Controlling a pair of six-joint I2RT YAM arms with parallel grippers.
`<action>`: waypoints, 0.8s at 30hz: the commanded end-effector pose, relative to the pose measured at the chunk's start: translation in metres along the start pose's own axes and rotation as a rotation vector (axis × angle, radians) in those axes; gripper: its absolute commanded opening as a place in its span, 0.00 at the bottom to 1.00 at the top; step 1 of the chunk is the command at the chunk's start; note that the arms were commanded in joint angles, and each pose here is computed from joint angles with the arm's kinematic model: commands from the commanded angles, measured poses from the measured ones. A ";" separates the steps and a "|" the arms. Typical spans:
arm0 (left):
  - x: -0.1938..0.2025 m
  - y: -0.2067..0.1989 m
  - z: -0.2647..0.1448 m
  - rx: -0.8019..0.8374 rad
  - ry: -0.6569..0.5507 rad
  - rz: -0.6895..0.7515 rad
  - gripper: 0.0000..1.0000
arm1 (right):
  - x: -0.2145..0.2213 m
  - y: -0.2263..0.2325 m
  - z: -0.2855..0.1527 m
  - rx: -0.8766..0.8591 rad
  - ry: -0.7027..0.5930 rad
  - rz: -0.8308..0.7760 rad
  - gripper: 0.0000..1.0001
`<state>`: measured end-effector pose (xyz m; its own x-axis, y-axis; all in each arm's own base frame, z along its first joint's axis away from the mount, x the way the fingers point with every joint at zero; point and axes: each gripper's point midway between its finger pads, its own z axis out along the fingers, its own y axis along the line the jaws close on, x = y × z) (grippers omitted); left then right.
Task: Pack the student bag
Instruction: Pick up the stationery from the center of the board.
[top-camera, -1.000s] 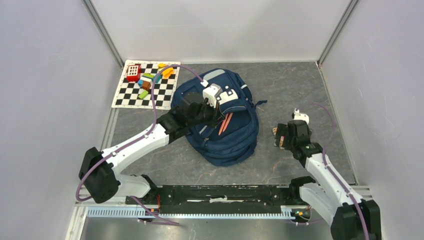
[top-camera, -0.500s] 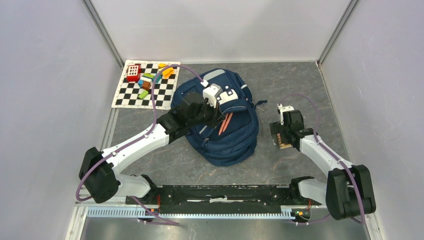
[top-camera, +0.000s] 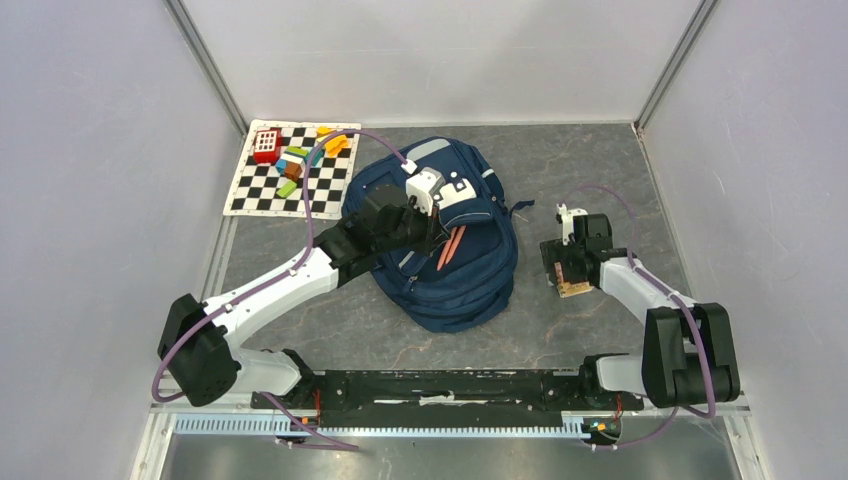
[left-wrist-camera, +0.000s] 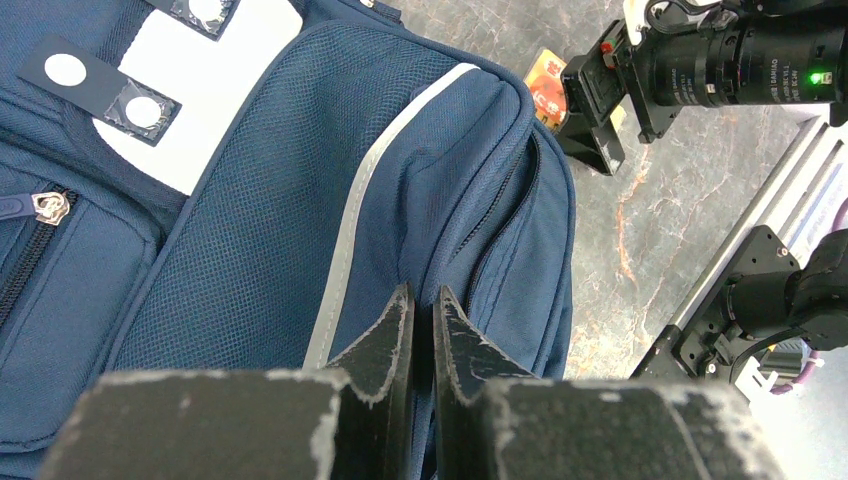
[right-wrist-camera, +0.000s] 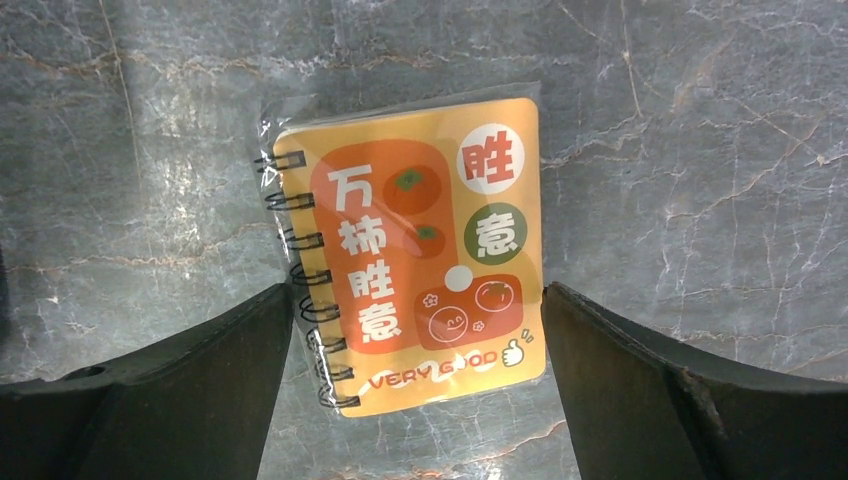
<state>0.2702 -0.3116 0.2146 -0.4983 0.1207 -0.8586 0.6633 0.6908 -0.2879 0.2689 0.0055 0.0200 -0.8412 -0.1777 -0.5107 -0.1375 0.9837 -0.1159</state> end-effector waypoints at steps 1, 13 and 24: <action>-0.039 -0.009 -0.004 0.029 -0.129 0.047 0.02 | -0.014 -0.010 0.002 0.022 -0.030 0.006 0.98; -0.039 -0.011 -0.005 0.032 -0.129 0.047 0.02 | 0.011 0.003 0.019 -0.092 0.093 0.051 0.98; -0.043 -0.012 -0.008 0.037 -0.142 0.049 0.02 | 0.041 0.003 0.029 -0.079 0.242 0.064 0.92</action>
<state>0.2700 -0.3120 0.2142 -0.4989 0.1220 -0.8581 0.6638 0.6902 -0.2879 0.2966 0.0067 0.0126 -0.8590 -0.1121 -0.4995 -0.1247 0.9922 -0.0083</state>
